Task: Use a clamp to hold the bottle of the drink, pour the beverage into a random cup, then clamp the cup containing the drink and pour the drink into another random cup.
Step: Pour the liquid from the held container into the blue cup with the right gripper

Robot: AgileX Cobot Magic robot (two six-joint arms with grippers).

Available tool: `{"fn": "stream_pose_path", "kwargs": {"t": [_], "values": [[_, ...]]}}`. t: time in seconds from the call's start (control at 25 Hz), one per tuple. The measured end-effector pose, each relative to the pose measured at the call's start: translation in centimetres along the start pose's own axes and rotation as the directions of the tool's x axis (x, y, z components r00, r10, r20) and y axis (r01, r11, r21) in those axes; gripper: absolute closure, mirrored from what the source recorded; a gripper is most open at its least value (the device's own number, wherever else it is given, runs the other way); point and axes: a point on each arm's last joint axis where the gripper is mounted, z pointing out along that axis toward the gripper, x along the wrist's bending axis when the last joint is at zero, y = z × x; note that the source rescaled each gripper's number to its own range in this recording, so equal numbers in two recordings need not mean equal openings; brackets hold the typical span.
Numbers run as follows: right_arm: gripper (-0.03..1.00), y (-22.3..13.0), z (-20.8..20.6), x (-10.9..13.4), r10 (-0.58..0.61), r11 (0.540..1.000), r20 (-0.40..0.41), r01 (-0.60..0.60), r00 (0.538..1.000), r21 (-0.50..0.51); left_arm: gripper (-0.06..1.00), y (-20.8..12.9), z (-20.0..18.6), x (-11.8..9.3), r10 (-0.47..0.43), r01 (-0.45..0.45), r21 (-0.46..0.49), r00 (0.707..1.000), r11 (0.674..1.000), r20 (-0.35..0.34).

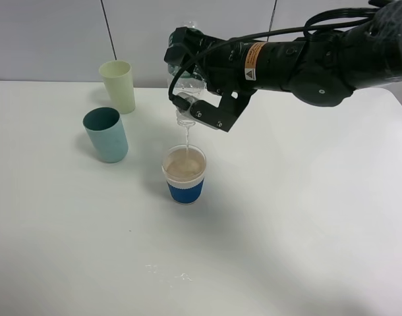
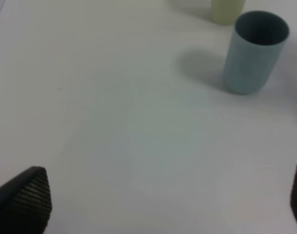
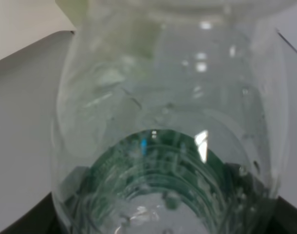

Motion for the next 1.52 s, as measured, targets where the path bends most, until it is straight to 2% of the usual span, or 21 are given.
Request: {"fn": "stream_pose_path", "kwargs": {"t": [0.84,0.96,1.12,1.24,1.28,1.36,1.48,1.52], "values": [[0.95,-0.06,0.0,-0.08,-0.06,0.998,0.008,0.06,0.998,0.007,-0.06,0.0,0.0,0.0,0.0,0.0,0.0,1.0,1.0,0.0],[0.95,-0.12,0.0,-0.11,-0.009,1.0,0.012,0.009,1.0,0.014,-0.06,0.0,0.0,0.0,0.0,0.0,0.0,1.0,1.0,0.0],[0.95,-0.23,0.0,-0.11,0.203,0.979,0.017,-0.203,0.979,0.022,-0.06,0.0,0.0,0.0,0.0,0.0,0.0,1.0,1.0,0.0],[0.95,-0.25,0.0,-0.11,0.43,0.903,0.022,-0.43,0.903,0.02,-0.06,0.0,0.0,0.0,0.0,0.0,0.0,1.0,1.0,0.0],[0.95,-0.27,0.0,-0.1,0.519,0.854,0.024,-0.519,0.855,0.02,-0.06,0.0,0.0,0.0,0.0,0.0,0.0,1.0,1.0,0.0],[0.95,-0.32,0.0,-0.08,0.674,0.738,0.029,-0.674,0.738,0.02,-0.06,0.0,0.0,0.0,0.0,0.0,0.0,1.0,1.0,0.0],[0.95,-0.38,0.0,0.0,0.864,0.502,0.035,-0.864,0.503,0.022,-0.06,0.0,0.0,0.0,0.0,0.0,0.0,1.0,1.0,0.0],[0.95,-0.35,0.0,0.08,0.896,0.442,0.03,-0.897,0.443,0.025,-0.06,0.0,0.0,0.0,0.0,0.0,0.0,1.0,1.0,0.0]]}}
